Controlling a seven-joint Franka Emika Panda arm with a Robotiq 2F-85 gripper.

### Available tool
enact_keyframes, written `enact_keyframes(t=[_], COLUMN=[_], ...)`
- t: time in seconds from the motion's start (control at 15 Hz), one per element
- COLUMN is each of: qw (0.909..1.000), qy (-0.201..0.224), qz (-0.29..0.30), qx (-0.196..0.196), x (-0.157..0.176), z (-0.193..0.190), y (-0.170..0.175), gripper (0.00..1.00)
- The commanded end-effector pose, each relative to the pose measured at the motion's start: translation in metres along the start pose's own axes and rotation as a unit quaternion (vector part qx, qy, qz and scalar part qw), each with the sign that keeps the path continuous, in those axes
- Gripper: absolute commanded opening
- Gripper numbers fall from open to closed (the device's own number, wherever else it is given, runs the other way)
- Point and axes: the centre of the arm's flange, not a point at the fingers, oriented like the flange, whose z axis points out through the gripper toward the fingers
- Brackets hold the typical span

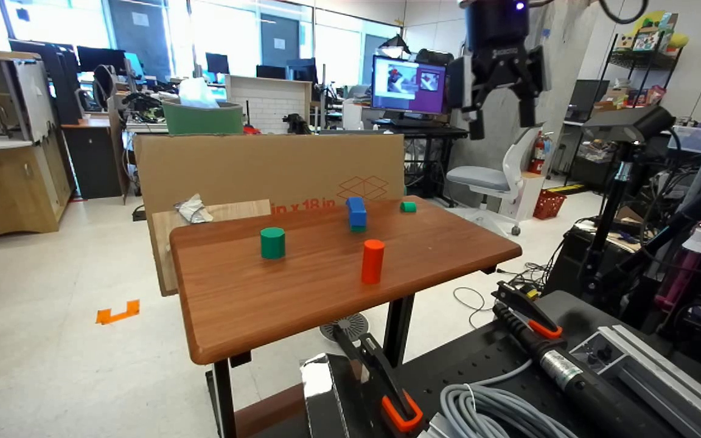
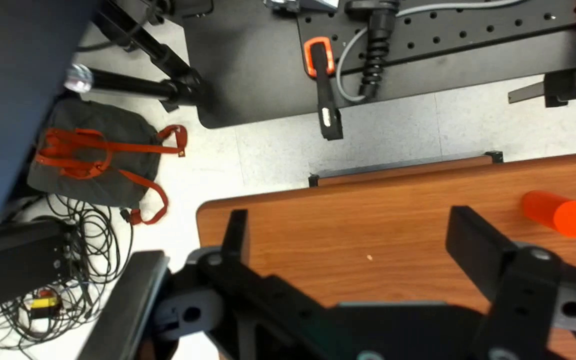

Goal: Move the left green block to the right

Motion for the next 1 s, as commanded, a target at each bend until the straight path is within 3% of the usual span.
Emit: enact_keyframes(t=[0.0,0.4,0.93], qw=[0.9986,0.9947,0.9800], qy=[0.031,0.071,0.140], qz=[-0.029,-0.072,-0.141], qx=[-0.032,-0.013,-0.012], x=[0.033,0.066,0.099], z=[0.000,0.009,0.044], y=[-0.076,-0.180,-0.266], gripper=[1.00,1.00,1.00])
